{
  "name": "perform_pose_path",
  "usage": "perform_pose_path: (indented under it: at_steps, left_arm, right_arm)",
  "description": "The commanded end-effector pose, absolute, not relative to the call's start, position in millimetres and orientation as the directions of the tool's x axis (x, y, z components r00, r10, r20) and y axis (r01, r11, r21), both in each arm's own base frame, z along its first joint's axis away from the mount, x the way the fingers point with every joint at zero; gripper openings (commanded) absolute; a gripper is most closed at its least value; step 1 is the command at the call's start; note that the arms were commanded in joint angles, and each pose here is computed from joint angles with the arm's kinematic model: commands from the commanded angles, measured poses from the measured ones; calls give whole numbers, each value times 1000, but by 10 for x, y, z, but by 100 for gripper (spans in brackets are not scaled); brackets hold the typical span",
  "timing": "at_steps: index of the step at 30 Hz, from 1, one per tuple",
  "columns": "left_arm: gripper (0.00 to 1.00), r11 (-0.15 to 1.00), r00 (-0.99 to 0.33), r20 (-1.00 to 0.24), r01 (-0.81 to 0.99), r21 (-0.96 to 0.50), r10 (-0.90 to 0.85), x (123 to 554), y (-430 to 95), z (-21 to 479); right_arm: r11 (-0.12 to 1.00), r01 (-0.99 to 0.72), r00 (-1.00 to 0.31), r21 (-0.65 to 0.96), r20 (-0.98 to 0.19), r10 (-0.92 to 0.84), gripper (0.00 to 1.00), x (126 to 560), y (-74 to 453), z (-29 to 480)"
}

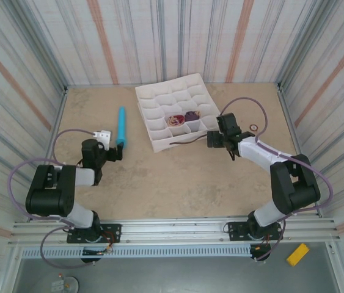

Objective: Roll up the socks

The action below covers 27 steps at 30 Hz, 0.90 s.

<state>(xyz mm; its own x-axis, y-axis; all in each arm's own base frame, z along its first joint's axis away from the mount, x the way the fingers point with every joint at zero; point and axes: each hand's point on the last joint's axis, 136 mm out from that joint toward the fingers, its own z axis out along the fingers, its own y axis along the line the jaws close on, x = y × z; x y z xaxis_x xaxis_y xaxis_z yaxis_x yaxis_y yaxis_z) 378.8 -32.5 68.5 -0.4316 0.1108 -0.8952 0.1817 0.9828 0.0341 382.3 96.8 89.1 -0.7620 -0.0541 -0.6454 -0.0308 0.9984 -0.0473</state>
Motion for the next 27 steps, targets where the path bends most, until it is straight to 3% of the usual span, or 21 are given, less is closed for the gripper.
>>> perform_pose_path:
  at_steps: [1, 8, 17, 27]
  left_arm:
    - [99, 997, -366, -928, 60, 50, 69, 3972, -100, 917]
    - [99, 997, -380, -922, 63, 46, 67, 3951, -106, 912]
    - [99, 997, -383, -921, 63, 47, 67, 3951, -105, 910]
    - [99, 997, -382, -922, 63, 48, 68, 3950, -104, 913]
  right_arm:
    - [991, 22, -699, -129, -711, -77, 99, 4059, 655, 1038]
    - [992, 125, -556, 13, -827, 81, 99, 4218, 201, 1237]
    - [992, 121, -290, -22, -957, 14, 99, 4223, 10, 1521]
    - [993, 114, -251, 16, -967, 44, 99, 4053, -110, 1556]
